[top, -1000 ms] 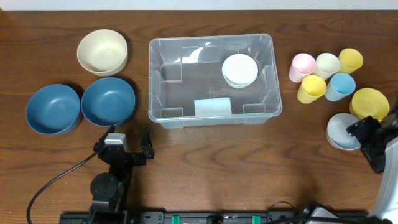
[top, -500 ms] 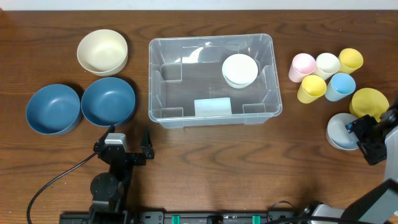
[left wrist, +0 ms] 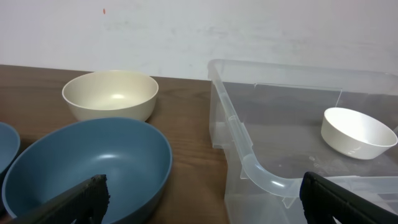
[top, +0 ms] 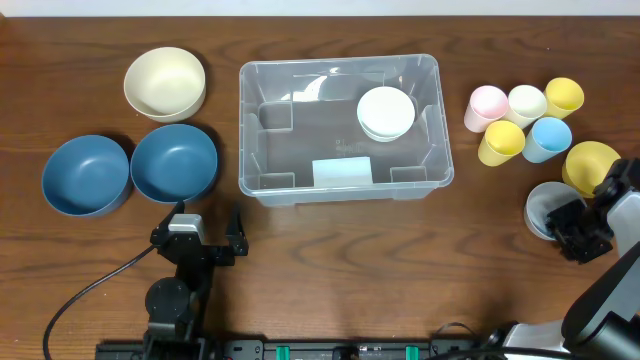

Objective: Pack container
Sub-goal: 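Move the right gripper to the light-blue bowl and grasp its rim, then carry the light-blue bowl into the bin onto the white bowl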

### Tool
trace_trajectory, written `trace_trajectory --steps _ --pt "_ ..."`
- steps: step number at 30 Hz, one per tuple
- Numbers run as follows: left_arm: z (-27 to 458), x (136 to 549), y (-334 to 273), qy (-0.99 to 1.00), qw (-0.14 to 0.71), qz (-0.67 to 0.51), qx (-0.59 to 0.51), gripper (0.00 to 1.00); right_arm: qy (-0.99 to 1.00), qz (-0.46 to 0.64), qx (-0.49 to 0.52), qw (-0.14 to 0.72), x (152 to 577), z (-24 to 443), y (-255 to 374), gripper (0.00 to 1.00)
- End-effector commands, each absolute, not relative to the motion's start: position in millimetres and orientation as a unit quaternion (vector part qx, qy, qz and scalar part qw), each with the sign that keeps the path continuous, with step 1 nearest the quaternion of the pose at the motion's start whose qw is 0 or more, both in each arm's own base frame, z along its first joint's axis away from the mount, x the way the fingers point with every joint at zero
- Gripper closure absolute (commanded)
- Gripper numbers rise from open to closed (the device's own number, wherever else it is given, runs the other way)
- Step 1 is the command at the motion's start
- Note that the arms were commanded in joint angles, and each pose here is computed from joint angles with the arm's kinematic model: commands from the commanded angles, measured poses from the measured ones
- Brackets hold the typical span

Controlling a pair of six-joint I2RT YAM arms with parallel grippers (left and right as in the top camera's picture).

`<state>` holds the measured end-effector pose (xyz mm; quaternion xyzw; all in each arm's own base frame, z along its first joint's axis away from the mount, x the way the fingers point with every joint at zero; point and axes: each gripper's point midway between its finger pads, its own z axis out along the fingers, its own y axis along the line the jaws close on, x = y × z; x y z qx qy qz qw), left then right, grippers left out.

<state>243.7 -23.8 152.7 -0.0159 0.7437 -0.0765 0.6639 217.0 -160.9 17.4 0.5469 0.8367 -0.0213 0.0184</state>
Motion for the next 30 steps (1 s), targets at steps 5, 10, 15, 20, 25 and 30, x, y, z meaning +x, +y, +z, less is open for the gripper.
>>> trace_trajectory --steps 5,10,15,20,25,30 --pt "136 243 -19 0.76 0.646 -0.061 -0.019 0.02 0.833 -0.024 0.553 0.01 212 15 -161 0.99" --pt "136 243 -19 0.76 0.646 -0.061 -0.019 0.02 0.834 -0.017 0.551 -0.004 208 15 -154 0.99" --pt "136 243 -19 0.76 0.646 -0.061 -0.019 0.02 0.838 0.039 0.544 0.005 219 27 -134 0.99" --pt "136 243 -19 0.76 0.646 -0.061 -0.019 0.02 0.854 0.091 0.507 0.076 239 78 -121 0.99" --pt "136 243 -19 0.76 0.646 -0.061 -0.019 0.02 0.869 0.111 0.444 0.188 248 165 -107 0.99" --pt "136 243 -19 0.76 0.646 -0.061 -0.019 0.02 0.871 0.149 0.313 0.347 252 272 -60 0.99"
